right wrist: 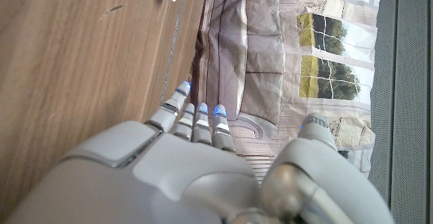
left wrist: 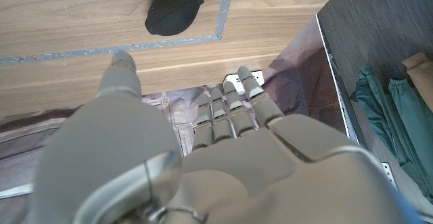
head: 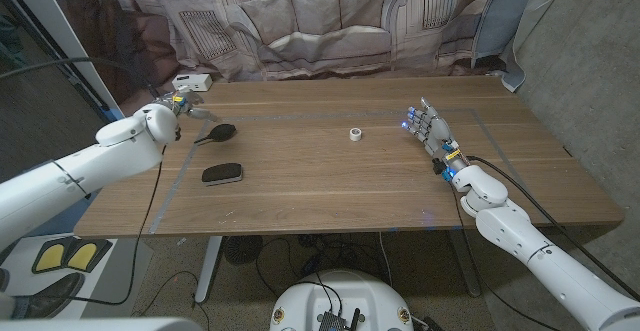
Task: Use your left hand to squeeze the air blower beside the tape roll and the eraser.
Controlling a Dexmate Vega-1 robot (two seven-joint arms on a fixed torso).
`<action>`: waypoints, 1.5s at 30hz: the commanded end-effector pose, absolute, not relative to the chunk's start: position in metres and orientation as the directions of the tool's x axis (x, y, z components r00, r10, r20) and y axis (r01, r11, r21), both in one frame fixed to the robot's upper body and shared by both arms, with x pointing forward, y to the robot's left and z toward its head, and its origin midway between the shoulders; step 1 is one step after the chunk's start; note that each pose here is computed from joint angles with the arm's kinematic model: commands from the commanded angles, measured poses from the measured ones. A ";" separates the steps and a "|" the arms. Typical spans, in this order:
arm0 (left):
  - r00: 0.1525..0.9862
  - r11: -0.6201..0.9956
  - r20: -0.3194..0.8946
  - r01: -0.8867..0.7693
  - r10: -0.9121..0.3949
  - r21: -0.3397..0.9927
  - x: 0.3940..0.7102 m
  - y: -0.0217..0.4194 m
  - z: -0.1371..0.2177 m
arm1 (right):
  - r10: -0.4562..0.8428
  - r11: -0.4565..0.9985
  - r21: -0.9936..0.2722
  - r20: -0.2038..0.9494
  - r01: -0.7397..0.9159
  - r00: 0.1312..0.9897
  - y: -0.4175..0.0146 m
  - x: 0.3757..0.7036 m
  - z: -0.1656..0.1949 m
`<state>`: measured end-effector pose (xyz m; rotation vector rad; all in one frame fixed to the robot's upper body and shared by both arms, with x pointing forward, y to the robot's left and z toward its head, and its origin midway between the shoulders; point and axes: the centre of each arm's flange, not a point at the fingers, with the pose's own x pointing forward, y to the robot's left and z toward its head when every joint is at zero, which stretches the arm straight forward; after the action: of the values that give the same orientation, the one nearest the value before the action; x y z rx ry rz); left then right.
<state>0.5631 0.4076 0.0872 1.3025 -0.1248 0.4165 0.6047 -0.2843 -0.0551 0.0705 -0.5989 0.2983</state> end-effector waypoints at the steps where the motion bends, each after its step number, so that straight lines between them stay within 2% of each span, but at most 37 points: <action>1: 0.938 0.170 0.269 -0.308 0.218 0.936 0.576 0.408 0.096 | 0.248 0.958 -0.021 0.567 -0.288 0.785 -0.285 0.601 -0.055; 20: 0.951 0.052 0.194 -0.212 0.240 0.976 0.603 0.408 0.104 | 0.235 0.962 -0.023 0.572 -0.271 0.786 -0.282 0.596 -0.054; 45: 0.970 0.056 0.159 -0.172 0.183 0.983 0.632 0.399 0.093 | 0.227 0.965 -0.021 0.571 -0.263 0.789 -0.280 0.591 -0.055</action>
<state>0.6198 0.4049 0.0988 1.4747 0.0055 0.3058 0.5936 -0.2797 -0.0550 0.0634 -0.6101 0.2695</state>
